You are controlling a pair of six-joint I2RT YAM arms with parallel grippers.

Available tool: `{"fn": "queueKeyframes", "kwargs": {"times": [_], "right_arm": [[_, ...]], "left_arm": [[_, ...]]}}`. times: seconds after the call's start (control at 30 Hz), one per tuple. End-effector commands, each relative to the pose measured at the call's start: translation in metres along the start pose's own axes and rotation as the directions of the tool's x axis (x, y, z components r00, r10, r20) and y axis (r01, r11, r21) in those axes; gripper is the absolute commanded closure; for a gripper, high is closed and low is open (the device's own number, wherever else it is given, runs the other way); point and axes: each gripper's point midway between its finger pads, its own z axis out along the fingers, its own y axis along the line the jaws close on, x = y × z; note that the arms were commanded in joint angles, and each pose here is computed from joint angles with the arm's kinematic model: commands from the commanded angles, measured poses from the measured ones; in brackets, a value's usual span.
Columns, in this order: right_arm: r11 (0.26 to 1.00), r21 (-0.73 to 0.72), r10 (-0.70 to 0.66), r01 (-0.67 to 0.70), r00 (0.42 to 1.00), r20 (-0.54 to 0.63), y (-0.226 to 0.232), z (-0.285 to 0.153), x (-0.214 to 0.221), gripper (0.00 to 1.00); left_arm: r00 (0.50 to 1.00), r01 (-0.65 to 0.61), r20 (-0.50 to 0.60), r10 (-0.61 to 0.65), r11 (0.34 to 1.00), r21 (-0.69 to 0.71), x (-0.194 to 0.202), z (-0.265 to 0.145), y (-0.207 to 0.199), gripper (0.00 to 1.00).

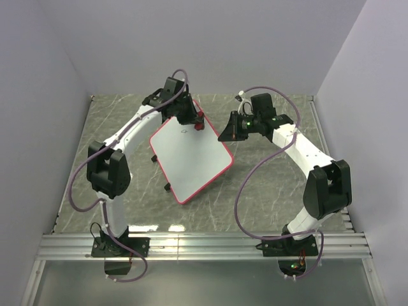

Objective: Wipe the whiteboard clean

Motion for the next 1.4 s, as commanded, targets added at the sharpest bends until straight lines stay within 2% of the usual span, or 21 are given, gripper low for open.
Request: {"fn": "queueKeyframes", "kwargs": {"times": [0.0,0.1,0.4,0.53,0.7,1.03,1.13,1.17,1.23,1.27,1.33,1.37], "right_arm": [[0.997,-0.037,-0.073,0.074,0.997,0.033,0.014,0.001,-0.009,1.00],[0.997,-0.035,-0.072,0.073,0.997,0.035,0.014,0.000,-0.008,1.00],[0.997,-0.034,-0.071,0.072,0.997,0.036,0.013,-0.003,-0.002,1.00],[0.997,-0.031,-0.073,0.074,0.997,0.034,0.014,-0.004,-0.001,1.00],[0.997,-0.029,-0.073,0.074,0.997,0.036,0.015,-0.006,-0.001,1.00],[0.995,-0.023,-0.092,0.093,0.995,0.049,0.021,-0.011,-0.009,0.98],[0.995,-0.020,-0.096,0.097,0.994,0.047,0.022,-0.012,-0.010,0.86],[0.995,-0.019,-0.099,0.100,0.994,0.052,0.023,-0.014,-0.012,0.76],[0.995,-0.012,-0.100,0.101,0.993,0.062,0.024,-0.017,-0.014,0.61],[0.994,-0.007,-0.104,0.105,0.992,0.069,0.025,-0.018,-0.016,0.49],[0.994,0.033,-0.110,0.107,0.990,0.086,0.023,-0.022,-0.019,0.37],[0.993,0.057,-0.107,0.102,0.990,0.095,0.021,-0.025,-0.022,0.28]], "left_arm": [[0.997,0.011,-0.070,-0.009,0.999,0.033,0.027,-0.001,-0.007,1.00],[0.999,0.026,-0.047,-0.027,0.999,-0.019,0.025,-0.004,0.012,1.00],[0.987,0.147,-0.037,-0.159,0.964,-0.220,0.036,-0.001,0.124,1.00],[0.979,0.181,-0.039,-0.198,0.947,-0.267,0.040,-0.001,0.159,1.00],[0.974,0.190,-0.069,-0.216,0.943,-0.273,0.044,-0.002,0.170,1.00],[0.986,0.160,0.082,-0.144,0.958,-0.239,-0.007,-0.057,0.132,1.00],[0.980,0.155,0.161,-0.115,0.954,-0.259,-0.029,-0.087,0.122,1.00],[0.976,0.156,0.190,-0.107,0.952,-0.262,-0.036,-0.096,0.120,1.00],[0.962,0.175,0.255,-0.101,0.942,-0.286,-0.048,-0.119,0.123,0.99],[0.961,0.186,0.255,-0.111,0.938,-0.291,-0.045,-0.123,0.127,0.99],[0.949,0.216,0.292,-0.117,0.918,-0.333,-0.046,-0.136,0.146,0.98],[0.955,0.228,0.264,-0.134,0.901,-0.369,-0.031,-0.131,0.163,0.97]]}}
